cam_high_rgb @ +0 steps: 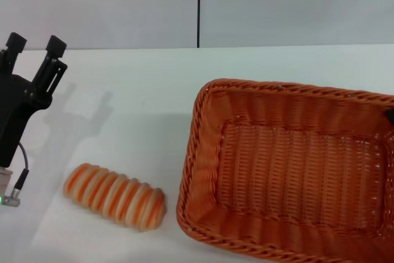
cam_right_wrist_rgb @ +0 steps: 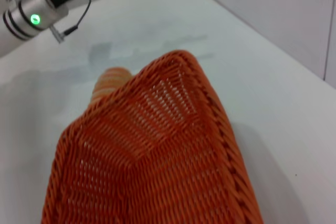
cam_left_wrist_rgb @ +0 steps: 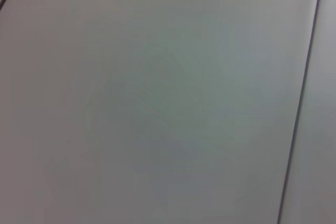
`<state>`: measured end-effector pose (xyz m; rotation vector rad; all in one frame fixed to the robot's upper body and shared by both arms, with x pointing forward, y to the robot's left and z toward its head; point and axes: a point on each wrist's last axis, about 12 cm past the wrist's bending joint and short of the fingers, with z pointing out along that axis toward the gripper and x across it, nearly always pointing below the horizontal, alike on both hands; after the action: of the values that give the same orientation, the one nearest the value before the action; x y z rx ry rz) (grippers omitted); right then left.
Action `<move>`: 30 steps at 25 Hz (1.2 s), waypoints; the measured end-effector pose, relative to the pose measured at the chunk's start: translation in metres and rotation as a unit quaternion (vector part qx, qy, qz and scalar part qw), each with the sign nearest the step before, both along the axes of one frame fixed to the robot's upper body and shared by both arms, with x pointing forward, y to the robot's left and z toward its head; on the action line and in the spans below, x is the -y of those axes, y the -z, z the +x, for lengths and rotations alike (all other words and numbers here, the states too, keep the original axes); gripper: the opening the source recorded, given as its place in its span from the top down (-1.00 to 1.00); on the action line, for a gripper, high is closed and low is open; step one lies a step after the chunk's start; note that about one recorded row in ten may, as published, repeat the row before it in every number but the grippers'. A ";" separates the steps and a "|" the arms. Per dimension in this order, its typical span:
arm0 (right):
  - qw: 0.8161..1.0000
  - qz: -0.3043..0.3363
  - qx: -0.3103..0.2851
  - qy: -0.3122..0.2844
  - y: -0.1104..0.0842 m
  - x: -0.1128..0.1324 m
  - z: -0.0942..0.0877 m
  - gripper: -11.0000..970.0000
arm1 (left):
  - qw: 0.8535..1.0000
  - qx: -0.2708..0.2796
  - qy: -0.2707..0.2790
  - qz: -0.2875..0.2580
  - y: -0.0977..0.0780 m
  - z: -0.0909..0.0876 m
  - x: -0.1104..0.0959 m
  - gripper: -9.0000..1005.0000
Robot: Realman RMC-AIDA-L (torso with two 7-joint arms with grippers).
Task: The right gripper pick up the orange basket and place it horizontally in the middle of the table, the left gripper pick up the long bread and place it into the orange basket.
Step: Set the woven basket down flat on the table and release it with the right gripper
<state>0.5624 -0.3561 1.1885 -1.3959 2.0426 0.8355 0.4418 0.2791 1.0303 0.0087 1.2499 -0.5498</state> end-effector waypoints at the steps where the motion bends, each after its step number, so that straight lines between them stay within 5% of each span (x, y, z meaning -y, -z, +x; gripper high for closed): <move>1: 1.000 -0.001 0.001 -0.005 0.001 -0.001 0.001 0.63 | 1.000 -0.001 0.001 0.000 0.000 0.000 0.001 -0.68; 18: 0.995 0.015 0.062 -0.076 0.007 -0.040 0.017 0.63 | 0.999 -0.038 0.034 0.007 0.010 -0.003 0.013 -0.68; 30: 0.995 -0.009 0.066 -0.080 0.028 -0.067 0.024 0.62 | 0.998 -0.041 0.039 0.000 0.010 -0.004 0.016 -0.68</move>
<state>0.5867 -0.2892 1.1603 -1.5976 1.8628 0.7704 0.4376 0.2633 1.0203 0.0352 1.3337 -0.6234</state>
